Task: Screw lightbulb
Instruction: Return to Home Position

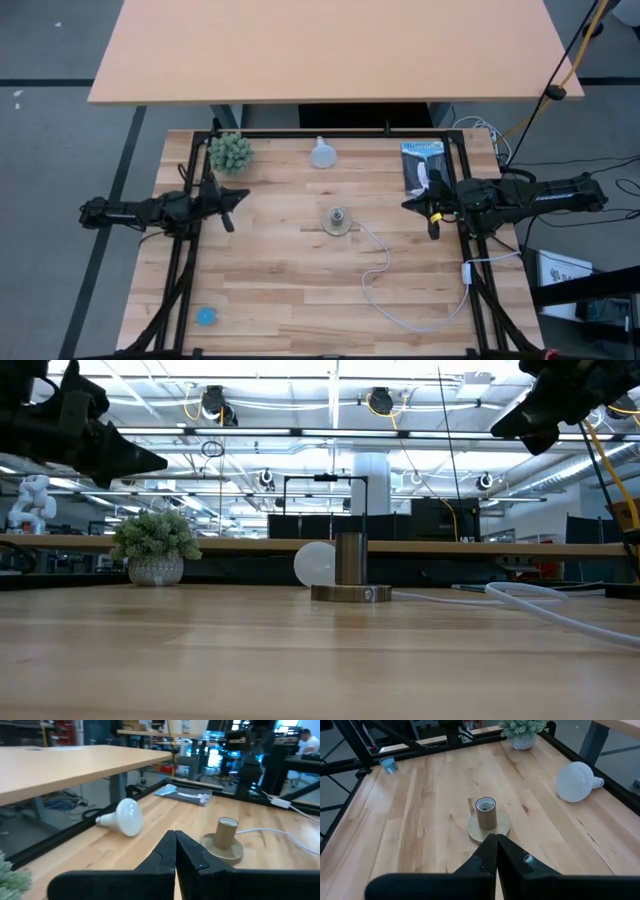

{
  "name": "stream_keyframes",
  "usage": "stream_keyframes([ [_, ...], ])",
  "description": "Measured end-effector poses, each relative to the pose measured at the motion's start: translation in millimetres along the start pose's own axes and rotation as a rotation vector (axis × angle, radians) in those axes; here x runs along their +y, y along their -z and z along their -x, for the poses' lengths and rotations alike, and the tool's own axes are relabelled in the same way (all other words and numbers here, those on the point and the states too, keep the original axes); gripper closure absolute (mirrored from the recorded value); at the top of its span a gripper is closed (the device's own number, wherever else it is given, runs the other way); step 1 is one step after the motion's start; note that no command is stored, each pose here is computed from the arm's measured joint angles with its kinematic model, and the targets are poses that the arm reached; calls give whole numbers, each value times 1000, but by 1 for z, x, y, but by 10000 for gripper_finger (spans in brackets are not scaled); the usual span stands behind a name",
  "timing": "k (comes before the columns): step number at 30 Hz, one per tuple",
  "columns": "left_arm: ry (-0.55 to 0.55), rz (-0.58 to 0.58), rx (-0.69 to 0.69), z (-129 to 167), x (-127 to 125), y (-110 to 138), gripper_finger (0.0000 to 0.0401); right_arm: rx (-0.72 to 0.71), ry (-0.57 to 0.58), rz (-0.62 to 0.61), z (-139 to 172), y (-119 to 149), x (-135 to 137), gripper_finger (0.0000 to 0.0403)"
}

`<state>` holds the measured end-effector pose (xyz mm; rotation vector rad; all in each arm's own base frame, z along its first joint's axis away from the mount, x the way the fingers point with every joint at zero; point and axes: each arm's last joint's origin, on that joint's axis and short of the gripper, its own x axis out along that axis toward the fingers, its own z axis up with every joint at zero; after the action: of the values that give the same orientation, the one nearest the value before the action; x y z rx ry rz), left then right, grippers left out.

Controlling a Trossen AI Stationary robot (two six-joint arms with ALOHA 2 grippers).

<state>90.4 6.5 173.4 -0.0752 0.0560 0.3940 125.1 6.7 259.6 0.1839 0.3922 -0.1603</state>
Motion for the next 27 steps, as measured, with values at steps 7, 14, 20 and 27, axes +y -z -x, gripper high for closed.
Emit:
stream_keyframes([
  [7, -137, 52, -17, 0, 4, 0, 401, 0, -1, 6, 0, 0, 0, 403],
  [14, -140, 52, -18, 0, 4, 0, 401, 1, -6, 6, 0, 0, 0, 403],
  [20, -140, 52, -18, 0, 4, 0, 401, 25, -2, 15, 0, 2, 0, 403],
  [27, -141, 52, -18, 0, 4, 0, 401, 26, -14, 41, -9, 19, -1, 403],
])
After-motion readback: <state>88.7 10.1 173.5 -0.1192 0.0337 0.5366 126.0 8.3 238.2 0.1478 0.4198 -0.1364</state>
